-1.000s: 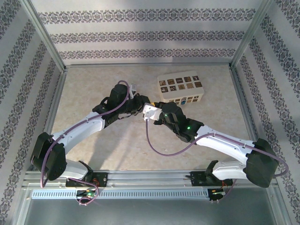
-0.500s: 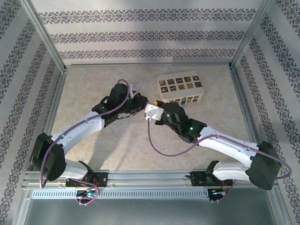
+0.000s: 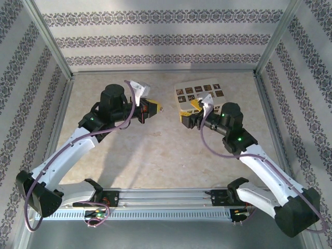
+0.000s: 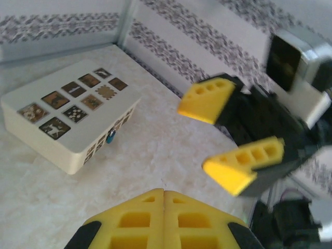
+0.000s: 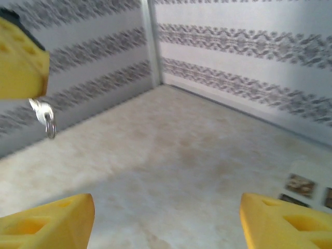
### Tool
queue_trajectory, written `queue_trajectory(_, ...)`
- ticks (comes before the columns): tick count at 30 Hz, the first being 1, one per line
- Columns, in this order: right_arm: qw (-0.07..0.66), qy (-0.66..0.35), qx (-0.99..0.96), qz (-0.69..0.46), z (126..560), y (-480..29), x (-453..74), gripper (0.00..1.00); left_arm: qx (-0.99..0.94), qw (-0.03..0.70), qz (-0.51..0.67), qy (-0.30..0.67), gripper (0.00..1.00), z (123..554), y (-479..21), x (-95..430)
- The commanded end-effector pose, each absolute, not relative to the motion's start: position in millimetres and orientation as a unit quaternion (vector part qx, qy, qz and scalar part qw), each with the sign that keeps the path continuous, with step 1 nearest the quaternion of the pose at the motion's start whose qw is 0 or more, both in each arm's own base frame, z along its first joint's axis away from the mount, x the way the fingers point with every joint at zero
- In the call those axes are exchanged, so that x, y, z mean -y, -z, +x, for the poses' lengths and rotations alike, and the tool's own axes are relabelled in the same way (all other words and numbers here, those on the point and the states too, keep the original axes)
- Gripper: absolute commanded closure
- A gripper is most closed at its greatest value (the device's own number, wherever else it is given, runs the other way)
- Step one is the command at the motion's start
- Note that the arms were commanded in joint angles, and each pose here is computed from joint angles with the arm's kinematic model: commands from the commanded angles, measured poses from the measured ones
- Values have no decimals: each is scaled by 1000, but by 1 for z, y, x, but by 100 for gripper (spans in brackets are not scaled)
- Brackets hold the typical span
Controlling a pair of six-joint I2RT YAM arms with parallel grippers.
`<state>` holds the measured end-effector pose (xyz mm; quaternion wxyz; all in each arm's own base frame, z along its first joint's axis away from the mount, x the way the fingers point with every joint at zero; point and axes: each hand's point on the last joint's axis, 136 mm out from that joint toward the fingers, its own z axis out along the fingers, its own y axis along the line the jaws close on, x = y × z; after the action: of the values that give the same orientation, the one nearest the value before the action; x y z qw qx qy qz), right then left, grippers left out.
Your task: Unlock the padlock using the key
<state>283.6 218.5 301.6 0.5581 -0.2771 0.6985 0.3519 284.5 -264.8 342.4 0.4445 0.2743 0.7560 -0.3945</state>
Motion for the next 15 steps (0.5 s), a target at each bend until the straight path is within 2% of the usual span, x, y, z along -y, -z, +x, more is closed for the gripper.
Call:
queue_trajectory(1, 476, -518, -652, -283, 251, -328, -239, 26, -712, 445, 392, 375, 100, 260, -343, 267)
queue_trajectory(10, 428, -580, -611, -327, 232, -334, -263, 27, -675, 432, 447, 397, 100, 247, -360, 274)
queue_trajectory(15, 421, -583, -599, -353, 227, -335, -278, 33, -677, 426, 447, 400, 100, 247, -360, 275)
